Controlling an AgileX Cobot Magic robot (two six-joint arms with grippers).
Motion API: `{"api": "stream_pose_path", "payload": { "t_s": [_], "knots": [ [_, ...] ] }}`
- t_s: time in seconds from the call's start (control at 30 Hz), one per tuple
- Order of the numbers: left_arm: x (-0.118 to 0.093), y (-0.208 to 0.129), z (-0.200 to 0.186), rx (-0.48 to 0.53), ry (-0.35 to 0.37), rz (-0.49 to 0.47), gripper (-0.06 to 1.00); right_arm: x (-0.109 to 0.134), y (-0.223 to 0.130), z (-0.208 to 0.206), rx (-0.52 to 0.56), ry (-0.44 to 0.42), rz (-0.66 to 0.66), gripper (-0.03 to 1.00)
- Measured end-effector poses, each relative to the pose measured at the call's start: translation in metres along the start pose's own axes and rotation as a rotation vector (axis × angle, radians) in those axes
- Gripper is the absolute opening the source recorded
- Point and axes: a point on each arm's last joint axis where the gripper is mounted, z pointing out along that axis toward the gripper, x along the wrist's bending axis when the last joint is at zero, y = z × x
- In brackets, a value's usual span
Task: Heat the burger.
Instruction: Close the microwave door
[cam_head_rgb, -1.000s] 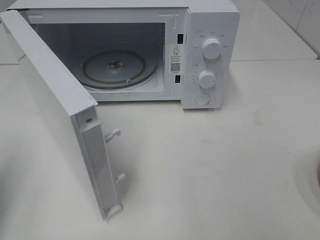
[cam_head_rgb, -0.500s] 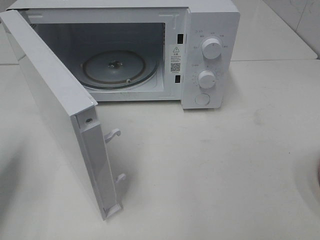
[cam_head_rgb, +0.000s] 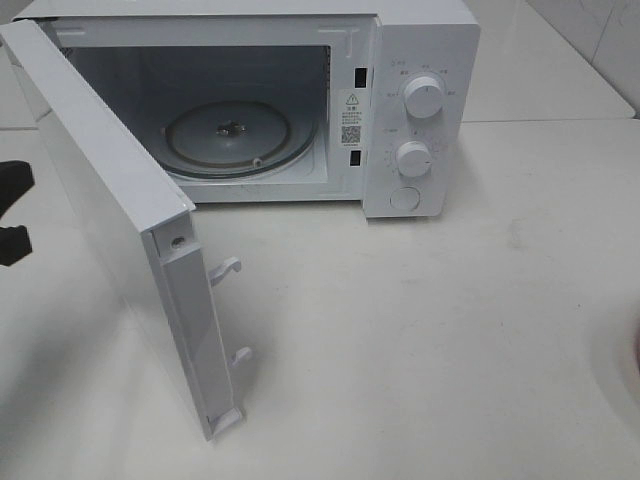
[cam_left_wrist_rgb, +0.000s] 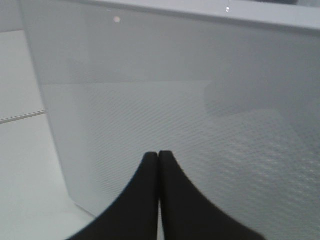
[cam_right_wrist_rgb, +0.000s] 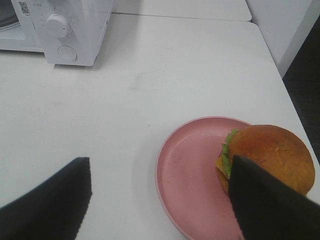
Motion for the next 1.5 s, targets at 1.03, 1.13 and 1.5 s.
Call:
{"api": "stream_pose_path", "payload": {
  "t_s": [1.03, 1.13, 1.5],
  "knots": [
    [-0.127, 0.019, 0.136, -0.021, 0.099, 0.001, 0.0, 0.0, 0.0, 0.0, -0.001, 0.0, 0.0, 0.75],
    [-0.133, 0.022, 0.15, -0.021, 0.161, -0.005, 0.0, 0.0, 0.0, 0.0, -0.001, 0.0, 0.0, 0.75],
    [-0.157, 0.03, 0.19, 0.031, 0.172, -0.032, 0.0, 0.0, 0.0, 0.0, -0.001, 0.0, 0.0, 0.75]
  ]
}}
